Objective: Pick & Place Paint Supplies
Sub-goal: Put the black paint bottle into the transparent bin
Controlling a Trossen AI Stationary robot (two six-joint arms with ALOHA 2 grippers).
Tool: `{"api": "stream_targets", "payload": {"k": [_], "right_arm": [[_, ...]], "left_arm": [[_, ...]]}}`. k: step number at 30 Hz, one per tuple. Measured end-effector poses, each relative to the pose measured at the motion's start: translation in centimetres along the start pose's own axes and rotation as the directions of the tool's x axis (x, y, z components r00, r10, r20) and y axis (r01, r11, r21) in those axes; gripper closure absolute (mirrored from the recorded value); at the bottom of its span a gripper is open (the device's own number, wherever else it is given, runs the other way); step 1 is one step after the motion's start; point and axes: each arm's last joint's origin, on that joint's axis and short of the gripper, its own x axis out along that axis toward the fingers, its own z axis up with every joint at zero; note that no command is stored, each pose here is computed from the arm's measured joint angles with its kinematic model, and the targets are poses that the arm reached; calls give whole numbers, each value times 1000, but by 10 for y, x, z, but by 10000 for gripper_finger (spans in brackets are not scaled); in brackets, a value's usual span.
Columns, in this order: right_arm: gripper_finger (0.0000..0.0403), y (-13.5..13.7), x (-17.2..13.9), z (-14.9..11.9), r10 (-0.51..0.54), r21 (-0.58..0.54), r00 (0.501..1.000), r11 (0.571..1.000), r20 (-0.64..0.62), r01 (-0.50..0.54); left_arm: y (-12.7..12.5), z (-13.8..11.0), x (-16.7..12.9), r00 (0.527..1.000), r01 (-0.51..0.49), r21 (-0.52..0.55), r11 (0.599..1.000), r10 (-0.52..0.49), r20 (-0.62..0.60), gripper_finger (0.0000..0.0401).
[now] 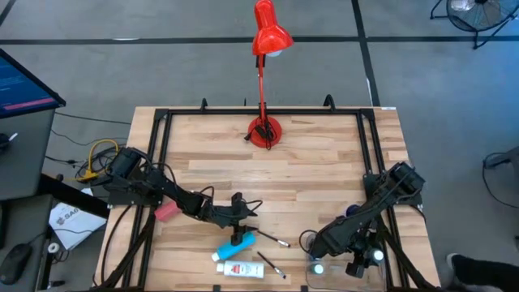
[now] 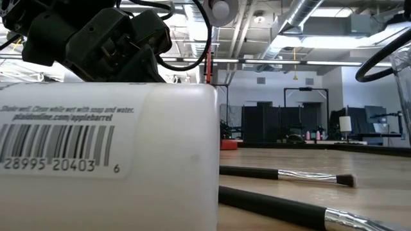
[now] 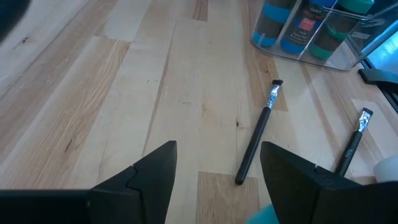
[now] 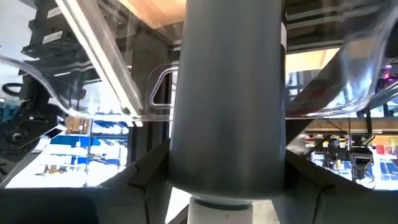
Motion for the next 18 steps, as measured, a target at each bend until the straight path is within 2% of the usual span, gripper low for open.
{"api": "stream_targets", "payload": {"k": [5, 12, 15, 18], "right_arm": [[195, -1, 0, 0, -24, 10, 1000, 1000, 20, 24], [66, -1, 0, 0, -32, 20, 999, 999, 29, 32], [38, -1, 0, 0, -29, 19, 999, 999, 26, 28], [30, 1, -2, -1, -23, 12, 999, 1000, 29, 23]], "left_arm": [[0, 0, 0, 1000, 0, 0, 1000, 0, 0, 192], [0, 0, 0, 1000, 0, 0, 1000, 0, 0, 192], [0, 0, 0, 1000, 0, 0, 1000, 0, 0, 192], [0, 0, 0, 1000, 0, 0, 1000, 0, 0, 192]]}}
